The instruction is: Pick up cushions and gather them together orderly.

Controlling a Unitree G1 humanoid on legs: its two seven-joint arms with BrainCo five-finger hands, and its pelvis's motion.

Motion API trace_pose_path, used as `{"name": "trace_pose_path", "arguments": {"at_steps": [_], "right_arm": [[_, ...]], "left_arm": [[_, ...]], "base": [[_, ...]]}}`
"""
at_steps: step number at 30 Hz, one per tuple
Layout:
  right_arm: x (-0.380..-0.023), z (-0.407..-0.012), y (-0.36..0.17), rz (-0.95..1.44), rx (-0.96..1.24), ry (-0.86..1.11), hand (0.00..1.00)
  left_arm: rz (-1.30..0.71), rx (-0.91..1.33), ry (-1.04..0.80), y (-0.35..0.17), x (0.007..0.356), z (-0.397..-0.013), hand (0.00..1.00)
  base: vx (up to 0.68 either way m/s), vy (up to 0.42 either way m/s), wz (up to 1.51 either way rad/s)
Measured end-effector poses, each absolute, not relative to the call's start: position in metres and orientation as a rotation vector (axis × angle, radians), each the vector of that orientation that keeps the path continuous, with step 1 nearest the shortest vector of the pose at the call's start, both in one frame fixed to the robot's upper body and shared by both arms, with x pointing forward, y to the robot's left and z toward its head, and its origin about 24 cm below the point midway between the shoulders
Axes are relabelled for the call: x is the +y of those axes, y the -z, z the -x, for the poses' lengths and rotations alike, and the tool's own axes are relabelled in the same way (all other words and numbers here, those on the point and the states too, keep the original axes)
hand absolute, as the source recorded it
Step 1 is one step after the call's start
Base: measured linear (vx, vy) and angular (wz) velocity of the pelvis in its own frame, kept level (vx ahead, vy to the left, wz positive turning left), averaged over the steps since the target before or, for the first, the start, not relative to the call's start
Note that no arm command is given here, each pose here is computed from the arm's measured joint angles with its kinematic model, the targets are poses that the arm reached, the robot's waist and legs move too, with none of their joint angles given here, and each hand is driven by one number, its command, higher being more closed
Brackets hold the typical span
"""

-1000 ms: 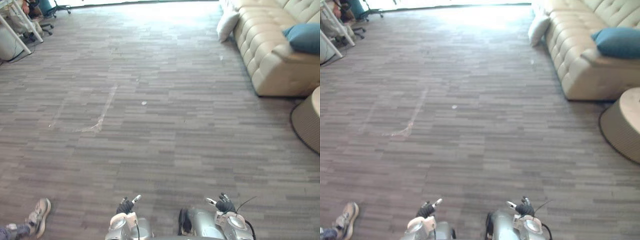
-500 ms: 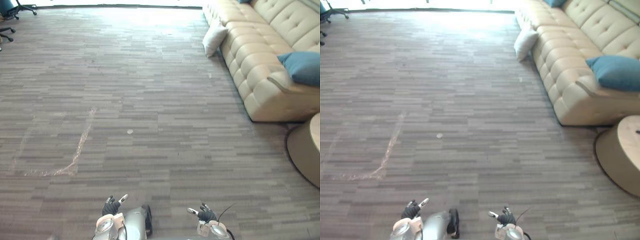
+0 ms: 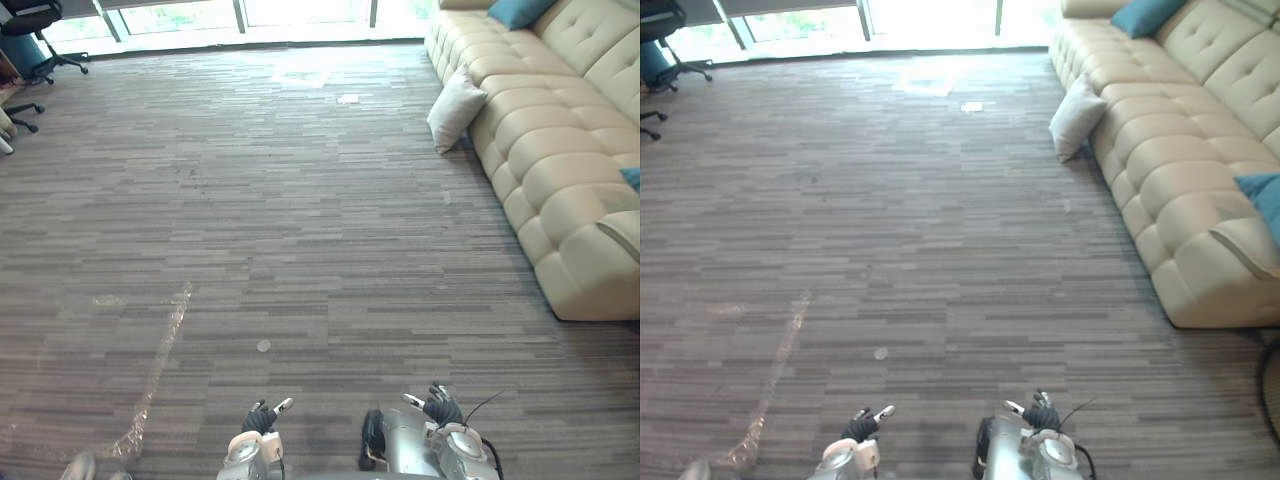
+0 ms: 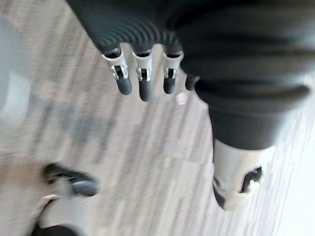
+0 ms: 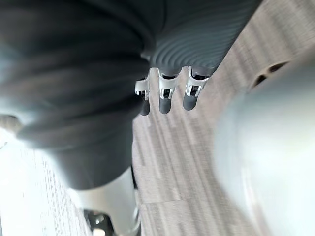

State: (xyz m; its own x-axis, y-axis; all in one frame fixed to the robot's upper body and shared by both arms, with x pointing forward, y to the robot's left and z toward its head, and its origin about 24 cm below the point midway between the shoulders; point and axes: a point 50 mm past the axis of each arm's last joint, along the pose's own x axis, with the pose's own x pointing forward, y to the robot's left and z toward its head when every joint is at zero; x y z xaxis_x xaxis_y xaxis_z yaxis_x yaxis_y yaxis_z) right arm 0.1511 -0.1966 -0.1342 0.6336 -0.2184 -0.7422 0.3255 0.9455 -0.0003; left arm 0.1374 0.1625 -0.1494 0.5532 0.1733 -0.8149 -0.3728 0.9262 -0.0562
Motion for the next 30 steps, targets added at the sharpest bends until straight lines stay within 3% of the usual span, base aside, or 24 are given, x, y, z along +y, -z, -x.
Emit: {"name": "trace_pose_path", "arguments": {"at_steps": [6,13,21,30], "right_arm": [[-0.165,-0.146,0.142,-0.207,0.887,0.265,0.0],[-0.148,-0.131,0.15,-0.237,0.954,0.243,0.0],[-0.166,-0.145,0.139,-0.187,0.85,0.25,0.0],[-0.193,-0.156,0.132,-0.16,0.808,0.308,0.0]], "left_arm": [[0.219,0.838,-0.332,0.138,0.171,-0.153,0.0],[0.166,0.853,-0.378,0.139,0.195,-0.146,0.0],[0.14,0.955,-0.283,0.15,0.172,-0.137,0.0],[0.159,0.98,-0.225,0.153,0.149,-0.133,0.0]], "base": [[0.63,0.065,-0.15],[0.71,0.309,-0.5],[0.59,0.136,-0.12],[0.65,-0.167,0.23]]}}
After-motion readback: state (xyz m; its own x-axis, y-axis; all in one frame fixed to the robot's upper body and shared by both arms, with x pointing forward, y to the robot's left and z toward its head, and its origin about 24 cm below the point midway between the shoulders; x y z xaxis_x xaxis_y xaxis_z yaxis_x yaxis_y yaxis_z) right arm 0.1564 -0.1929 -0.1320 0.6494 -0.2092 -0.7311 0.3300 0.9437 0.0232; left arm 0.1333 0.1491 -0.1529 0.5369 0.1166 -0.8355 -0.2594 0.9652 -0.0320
